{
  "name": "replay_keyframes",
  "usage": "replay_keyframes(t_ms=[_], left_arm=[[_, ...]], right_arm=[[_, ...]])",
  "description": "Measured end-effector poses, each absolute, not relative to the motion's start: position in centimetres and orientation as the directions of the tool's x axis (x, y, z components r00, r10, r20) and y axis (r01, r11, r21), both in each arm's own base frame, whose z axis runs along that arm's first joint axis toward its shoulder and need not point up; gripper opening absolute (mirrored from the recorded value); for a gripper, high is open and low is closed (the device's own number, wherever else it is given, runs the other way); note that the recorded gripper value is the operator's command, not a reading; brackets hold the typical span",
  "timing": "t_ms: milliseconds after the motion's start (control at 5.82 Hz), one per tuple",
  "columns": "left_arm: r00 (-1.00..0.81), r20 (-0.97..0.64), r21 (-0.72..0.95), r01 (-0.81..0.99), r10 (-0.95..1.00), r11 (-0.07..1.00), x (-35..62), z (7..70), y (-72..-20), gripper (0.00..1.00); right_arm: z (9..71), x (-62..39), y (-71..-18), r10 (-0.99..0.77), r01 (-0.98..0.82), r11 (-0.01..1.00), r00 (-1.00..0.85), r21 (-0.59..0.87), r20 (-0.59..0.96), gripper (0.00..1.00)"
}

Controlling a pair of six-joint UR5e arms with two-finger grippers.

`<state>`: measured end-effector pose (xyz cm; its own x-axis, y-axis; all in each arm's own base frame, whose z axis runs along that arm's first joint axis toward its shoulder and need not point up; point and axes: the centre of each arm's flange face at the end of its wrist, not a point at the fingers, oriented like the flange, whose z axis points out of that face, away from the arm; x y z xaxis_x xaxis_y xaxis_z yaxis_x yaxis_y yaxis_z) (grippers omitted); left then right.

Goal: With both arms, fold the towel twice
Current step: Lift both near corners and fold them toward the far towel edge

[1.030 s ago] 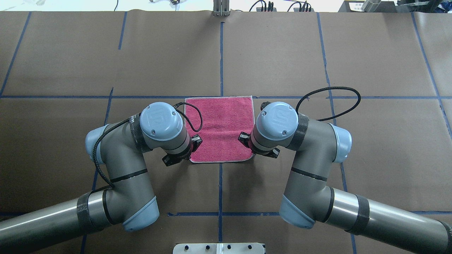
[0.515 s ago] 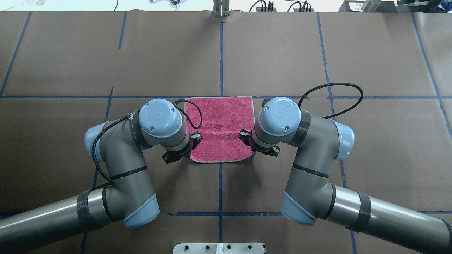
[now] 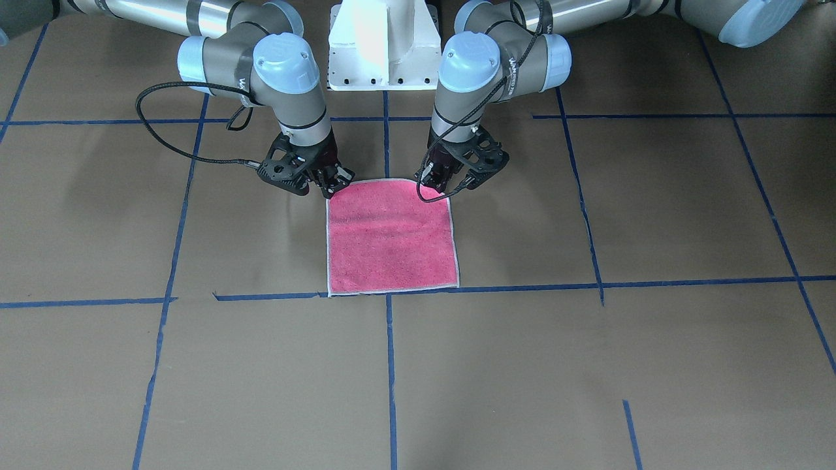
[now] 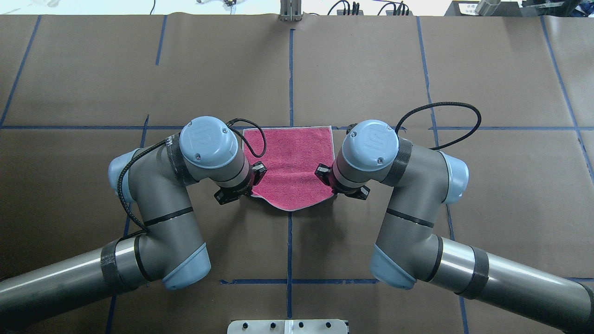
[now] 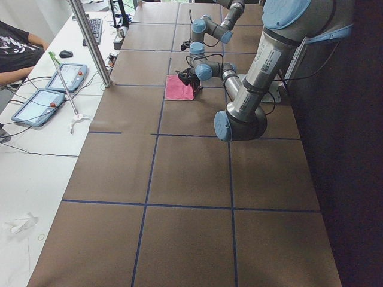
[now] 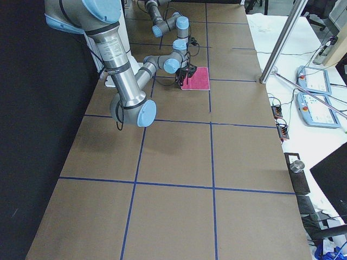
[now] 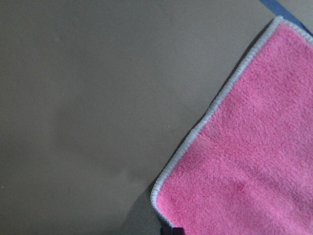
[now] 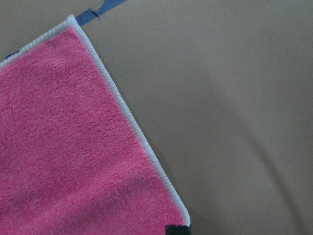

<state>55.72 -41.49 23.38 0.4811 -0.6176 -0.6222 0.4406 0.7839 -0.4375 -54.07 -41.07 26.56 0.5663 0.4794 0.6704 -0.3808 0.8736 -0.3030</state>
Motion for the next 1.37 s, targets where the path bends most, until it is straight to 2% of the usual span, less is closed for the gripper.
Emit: replay_keyframes(t_ms=[1374], left_arm=[[0.434,-0.635,-0.436,0.482,-0.639,0.76,55.8,23.3,-46.6,0.0]], right_arm=[[24.9,-52.5,-46.5,0.53,-0.432,0.842,0.55,-0.323,0.646,0.0]])
